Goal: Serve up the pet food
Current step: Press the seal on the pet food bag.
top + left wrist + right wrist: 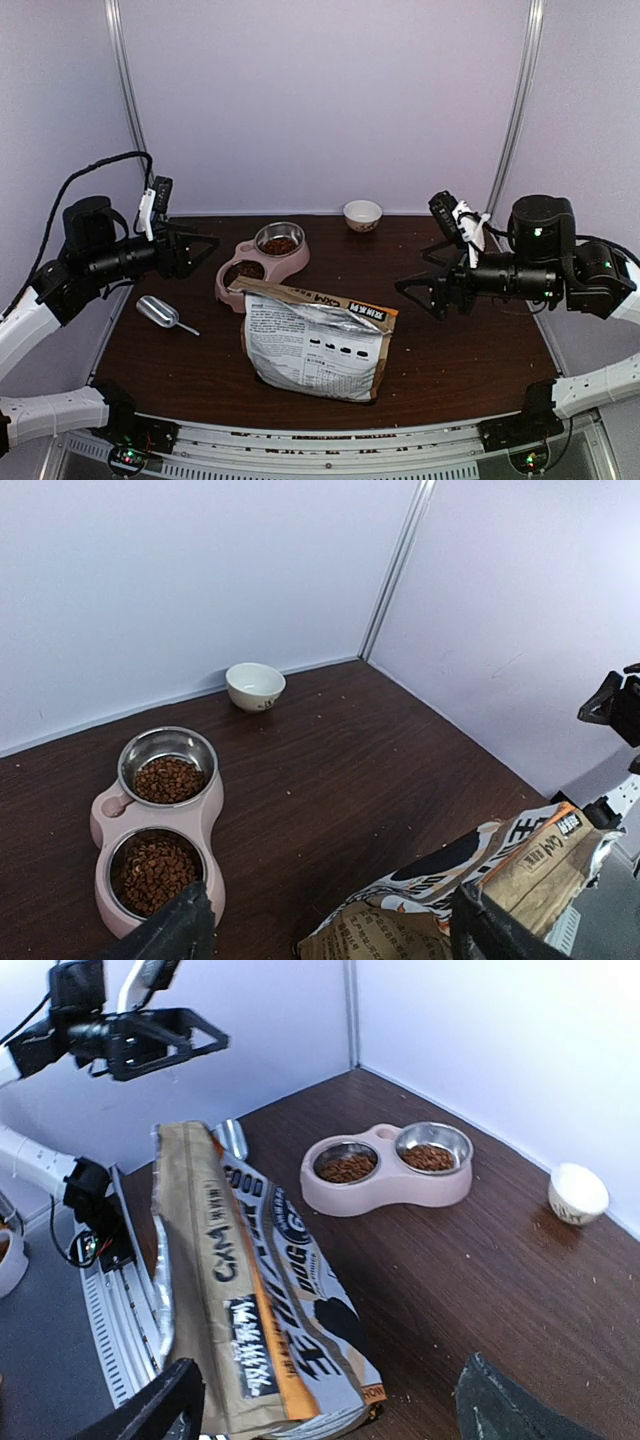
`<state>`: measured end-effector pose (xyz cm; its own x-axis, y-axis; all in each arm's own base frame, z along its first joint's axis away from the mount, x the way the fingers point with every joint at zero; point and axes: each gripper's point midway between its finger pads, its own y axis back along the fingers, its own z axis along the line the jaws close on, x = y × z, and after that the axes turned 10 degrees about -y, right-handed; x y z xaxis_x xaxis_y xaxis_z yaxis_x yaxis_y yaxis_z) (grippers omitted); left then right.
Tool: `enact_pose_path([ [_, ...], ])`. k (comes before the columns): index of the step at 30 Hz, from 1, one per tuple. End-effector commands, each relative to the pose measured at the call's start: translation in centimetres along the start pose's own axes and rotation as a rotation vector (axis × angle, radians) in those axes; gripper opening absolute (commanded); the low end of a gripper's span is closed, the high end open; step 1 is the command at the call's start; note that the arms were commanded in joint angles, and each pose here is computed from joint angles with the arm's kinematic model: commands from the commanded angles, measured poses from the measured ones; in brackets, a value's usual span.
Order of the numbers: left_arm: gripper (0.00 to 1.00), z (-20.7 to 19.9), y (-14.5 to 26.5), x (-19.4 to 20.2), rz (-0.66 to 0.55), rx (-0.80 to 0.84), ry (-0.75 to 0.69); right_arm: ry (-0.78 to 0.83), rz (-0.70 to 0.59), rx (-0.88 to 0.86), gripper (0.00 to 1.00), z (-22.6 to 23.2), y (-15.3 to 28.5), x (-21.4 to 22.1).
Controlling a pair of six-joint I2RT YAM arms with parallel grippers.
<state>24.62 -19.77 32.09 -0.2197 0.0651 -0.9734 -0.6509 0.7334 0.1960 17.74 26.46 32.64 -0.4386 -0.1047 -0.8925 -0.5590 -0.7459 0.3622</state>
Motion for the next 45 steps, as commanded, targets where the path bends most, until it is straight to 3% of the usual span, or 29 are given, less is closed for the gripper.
enact_pose_path([
  [1,0.83,-1.5,0.2,-0.3,-0.002,0.077,-0.095,0.180,-0.056,0.035,0.88,3.3,-0.3,-2.0],
  [14,0.83,-4.0,1.0,-1.3,-0.048,0.150,-0.231,0.543,0.068,0.161,0.89,11.8,-8.8,-0.7],
  [25,0.80,-6.7,1.0,-1.3,-0.070,0.176,-0.412,0.792,0.238,0.357,0.83,10.6,-12.8,3.0],
  [31,0.73,-7.4,0.8,-0.7,-0.078,0.200,-0.472,0.774,0.216,0.414,0.41,9.4,-12.2,1.9],
  [37,0.64,-8.9,0.5,-0.2,-0.064,0.224,-0.565,0.655,0.201,0.295,0.00,9.7,-11.0,0.5],
  [45,0.66,-11.5,-1.4,1.4,0.043,0.275,-0.711,0.523,0.202,0.085,0.00,9.9,-8.6,-0.8],
])
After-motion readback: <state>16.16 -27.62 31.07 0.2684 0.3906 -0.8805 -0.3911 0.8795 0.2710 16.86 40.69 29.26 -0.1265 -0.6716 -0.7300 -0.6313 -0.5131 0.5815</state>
